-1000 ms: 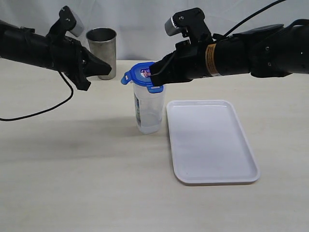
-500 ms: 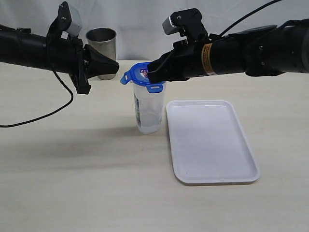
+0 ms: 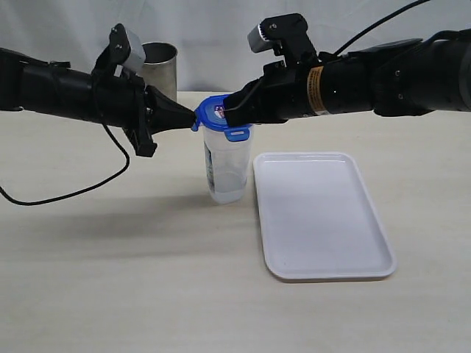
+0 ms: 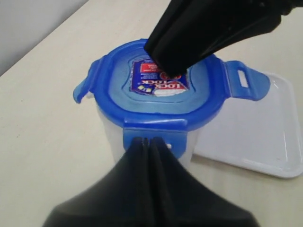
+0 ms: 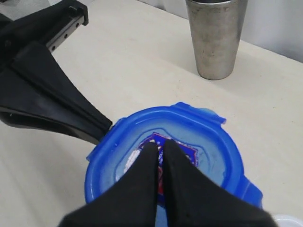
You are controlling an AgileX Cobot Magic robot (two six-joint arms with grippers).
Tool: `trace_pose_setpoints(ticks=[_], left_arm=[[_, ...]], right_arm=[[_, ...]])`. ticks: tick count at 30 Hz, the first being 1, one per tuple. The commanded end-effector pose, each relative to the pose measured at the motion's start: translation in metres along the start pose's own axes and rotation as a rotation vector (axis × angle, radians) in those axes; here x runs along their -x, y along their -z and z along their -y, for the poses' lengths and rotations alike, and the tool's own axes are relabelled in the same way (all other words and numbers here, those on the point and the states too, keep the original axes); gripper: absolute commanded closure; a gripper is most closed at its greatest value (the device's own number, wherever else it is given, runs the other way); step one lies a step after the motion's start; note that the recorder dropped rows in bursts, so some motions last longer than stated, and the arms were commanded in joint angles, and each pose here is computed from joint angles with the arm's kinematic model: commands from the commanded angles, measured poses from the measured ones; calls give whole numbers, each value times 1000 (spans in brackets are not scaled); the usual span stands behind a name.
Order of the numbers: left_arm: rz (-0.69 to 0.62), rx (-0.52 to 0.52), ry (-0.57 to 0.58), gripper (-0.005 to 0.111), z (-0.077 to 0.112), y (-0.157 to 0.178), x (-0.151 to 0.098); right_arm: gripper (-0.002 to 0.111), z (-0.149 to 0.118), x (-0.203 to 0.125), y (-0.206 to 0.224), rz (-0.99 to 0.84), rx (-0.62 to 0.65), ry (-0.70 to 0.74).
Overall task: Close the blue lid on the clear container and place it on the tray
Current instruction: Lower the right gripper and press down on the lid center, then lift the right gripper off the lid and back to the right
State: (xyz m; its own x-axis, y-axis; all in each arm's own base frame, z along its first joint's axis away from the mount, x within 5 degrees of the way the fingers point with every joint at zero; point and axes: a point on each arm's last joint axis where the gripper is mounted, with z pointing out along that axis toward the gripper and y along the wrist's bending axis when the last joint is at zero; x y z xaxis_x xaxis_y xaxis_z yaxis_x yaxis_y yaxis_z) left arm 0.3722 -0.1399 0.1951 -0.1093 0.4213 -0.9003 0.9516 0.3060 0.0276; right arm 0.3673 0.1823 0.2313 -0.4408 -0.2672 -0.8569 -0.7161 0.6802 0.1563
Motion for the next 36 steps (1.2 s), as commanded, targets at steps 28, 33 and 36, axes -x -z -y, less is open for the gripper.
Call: trace_pose_setpoints(ticks=[28,33,36], left_arm=[[-31,48,-31,107,-3,-2,-2],[-48,98,-41,107,-6,2,2],[-67,153,-27,107,-11,7,3]], right_arm=[[85,29,7,38,41,-220,-150],[85,34,4,39,38,-233,-157],[95,35,0,35,24,-228,-157]])
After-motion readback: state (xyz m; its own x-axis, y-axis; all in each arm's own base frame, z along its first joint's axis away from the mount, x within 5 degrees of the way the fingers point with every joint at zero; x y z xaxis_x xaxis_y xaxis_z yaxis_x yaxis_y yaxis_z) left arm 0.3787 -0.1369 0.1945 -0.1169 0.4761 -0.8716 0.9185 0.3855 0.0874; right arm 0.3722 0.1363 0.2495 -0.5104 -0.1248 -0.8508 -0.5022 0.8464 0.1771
